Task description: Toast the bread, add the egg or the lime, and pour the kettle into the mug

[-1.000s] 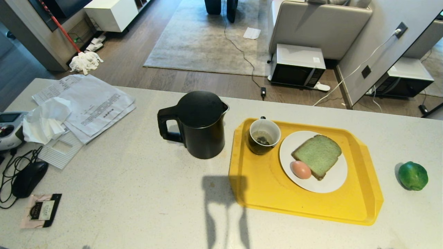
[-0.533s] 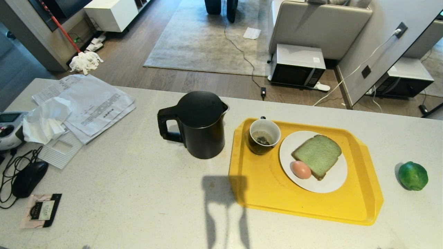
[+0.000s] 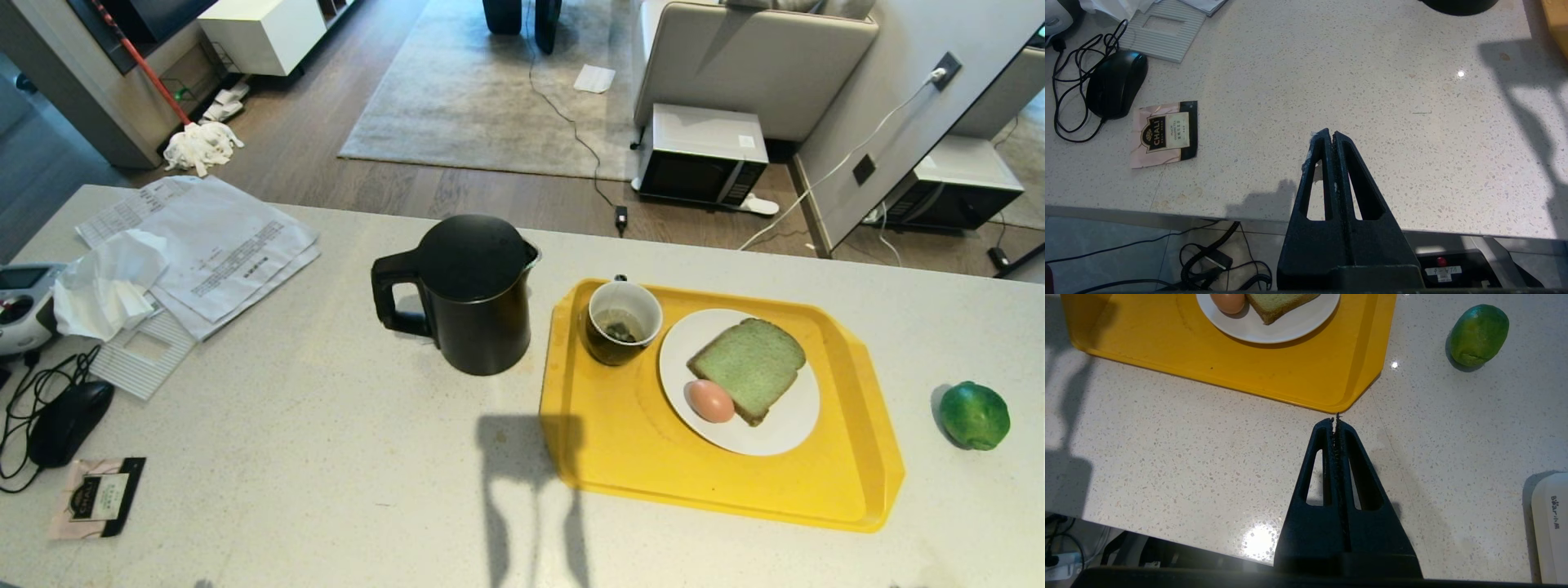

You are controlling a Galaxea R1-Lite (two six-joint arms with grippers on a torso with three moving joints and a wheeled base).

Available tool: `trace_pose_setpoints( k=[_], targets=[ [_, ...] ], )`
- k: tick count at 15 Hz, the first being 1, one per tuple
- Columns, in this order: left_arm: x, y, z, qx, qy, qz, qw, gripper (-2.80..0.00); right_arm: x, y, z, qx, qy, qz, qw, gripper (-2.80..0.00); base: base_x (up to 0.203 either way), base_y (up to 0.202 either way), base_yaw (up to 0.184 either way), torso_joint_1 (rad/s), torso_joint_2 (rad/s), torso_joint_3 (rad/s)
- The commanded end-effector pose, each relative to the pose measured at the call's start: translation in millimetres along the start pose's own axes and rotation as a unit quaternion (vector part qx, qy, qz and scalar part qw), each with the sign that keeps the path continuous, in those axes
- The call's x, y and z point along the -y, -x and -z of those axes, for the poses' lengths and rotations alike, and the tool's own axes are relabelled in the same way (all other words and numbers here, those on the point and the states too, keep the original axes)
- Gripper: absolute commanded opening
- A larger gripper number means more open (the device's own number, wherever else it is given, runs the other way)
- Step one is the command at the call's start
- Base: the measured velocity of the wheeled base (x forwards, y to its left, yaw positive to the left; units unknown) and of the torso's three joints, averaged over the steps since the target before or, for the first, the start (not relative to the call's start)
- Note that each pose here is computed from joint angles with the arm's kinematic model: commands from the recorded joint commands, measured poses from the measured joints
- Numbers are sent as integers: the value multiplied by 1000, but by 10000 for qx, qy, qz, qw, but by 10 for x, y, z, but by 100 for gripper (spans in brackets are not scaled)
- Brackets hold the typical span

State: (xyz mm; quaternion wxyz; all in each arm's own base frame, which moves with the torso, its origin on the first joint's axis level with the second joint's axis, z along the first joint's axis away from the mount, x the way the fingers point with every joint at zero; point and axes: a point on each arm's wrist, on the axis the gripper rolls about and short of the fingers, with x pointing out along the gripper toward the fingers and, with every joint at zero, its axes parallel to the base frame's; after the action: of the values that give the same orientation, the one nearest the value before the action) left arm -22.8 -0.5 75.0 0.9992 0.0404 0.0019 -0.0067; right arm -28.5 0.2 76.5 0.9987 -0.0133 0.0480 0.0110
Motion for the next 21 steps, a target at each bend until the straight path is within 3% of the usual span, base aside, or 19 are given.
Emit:
trace_pose_setpoints(
  k=[1,21],
  targets=[
    [0,-1,-1,-10,-2,-3,10000,-280,0,-1,2,-9,2,-4,10000,-280,0,0,0,0,0,0],
    [0,-1,-1,-10,-2,-3,10000,-280,0,-1,2,-9,2,3,10000,-280,0,0,0,0,0,0]
  ],
)
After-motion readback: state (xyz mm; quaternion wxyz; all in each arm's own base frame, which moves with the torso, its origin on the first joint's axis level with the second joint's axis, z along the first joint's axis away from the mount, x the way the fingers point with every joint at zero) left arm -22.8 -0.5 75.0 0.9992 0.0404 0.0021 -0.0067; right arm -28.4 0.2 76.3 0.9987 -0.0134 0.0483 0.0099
